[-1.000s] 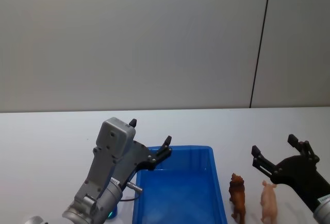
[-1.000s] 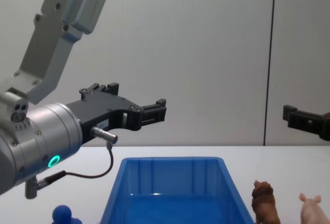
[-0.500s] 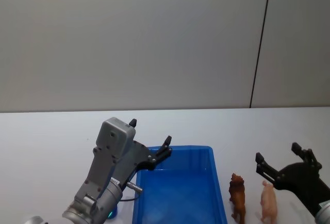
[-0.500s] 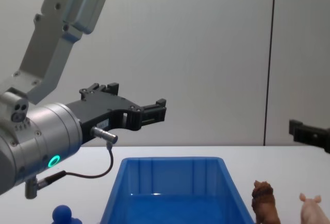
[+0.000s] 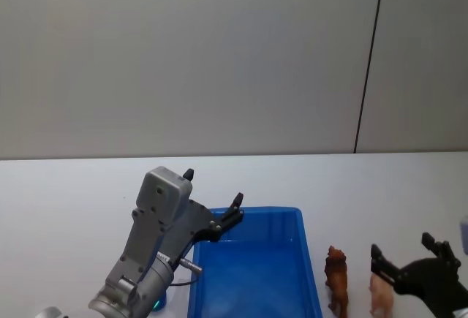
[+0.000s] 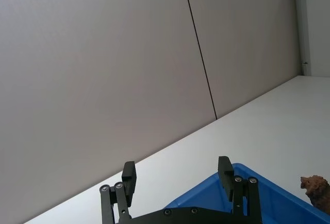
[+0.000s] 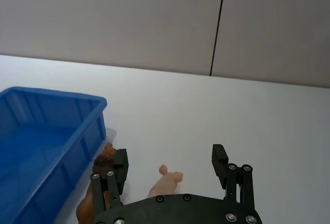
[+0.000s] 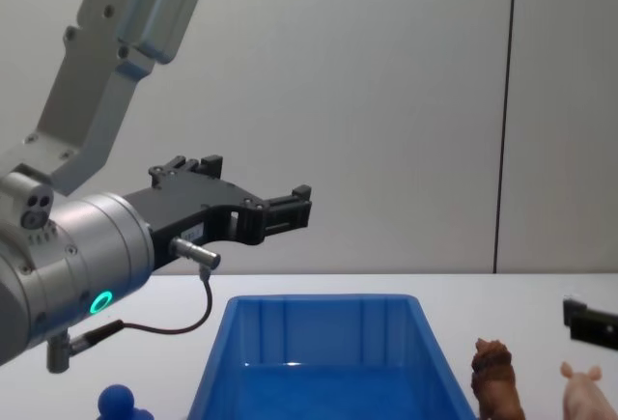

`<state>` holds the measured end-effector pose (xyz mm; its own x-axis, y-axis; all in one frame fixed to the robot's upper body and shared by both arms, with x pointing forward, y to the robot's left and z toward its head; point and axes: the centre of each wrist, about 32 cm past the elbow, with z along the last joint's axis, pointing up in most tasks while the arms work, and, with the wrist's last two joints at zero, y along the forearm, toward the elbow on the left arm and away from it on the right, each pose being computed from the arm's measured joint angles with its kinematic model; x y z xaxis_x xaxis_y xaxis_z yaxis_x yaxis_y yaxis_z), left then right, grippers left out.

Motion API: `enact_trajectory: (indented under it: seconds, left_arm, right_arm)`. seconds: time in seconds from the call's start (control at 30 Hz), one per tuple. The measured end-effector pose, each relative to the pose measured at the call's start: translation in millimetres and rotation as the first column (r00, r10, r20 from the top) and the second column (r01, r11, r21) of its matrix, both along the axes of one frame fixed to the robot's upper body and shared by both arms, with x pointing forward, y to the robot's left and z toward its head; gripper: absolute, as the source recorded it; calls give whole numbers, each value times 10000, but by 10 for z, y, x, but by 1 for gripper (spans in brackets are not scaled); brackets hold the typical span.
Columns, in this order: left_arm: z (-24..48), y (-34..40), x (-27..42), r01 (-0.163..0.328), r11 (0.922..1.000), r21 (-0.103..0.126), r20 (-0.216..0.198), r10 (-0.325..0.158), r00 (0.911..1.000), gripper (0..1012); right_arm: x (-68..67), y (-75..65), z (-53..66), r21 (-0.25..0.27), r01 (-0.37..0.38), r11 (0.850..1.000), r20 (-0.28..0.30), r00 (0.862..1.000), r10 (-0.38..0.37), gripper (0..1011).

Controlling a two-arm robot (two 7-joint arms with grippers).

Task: Pick up the two dolls from the table and place them into the box.

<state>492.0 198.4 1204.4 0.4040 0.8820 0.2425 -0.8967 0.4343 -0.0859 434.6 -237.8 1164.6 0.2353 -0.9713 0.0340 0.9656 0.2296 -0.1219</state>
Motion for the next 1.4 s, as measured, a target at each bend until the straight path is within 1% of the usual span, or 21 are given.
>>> enact_trajectory:
  seconds: [0.13,0.43,0.97,1.4]
  left_arm:
    - [0,0,0,0,10000,0,0,0,10000,1001]
    - [0,0,0,-1,10000,0,1,1,10000,1001]
    - [0,0,0,0,10000,0,1,0,10000,1001]
    - [0,0,0,0,10000,0,1,0,10000,1001]
  right_arm:
    - [-20,26,-59,-101,106,9999,-253,9996,-108,1001]
    - [-32,96,-174,-286,159,9995,-631,9979,-177,1001]
    - [-36,171,-306,-610,420,9973,-1136,9923,-488,1001]
    - [-51,187,-409,-599,525,9968,-1408,9882,-605,1001]
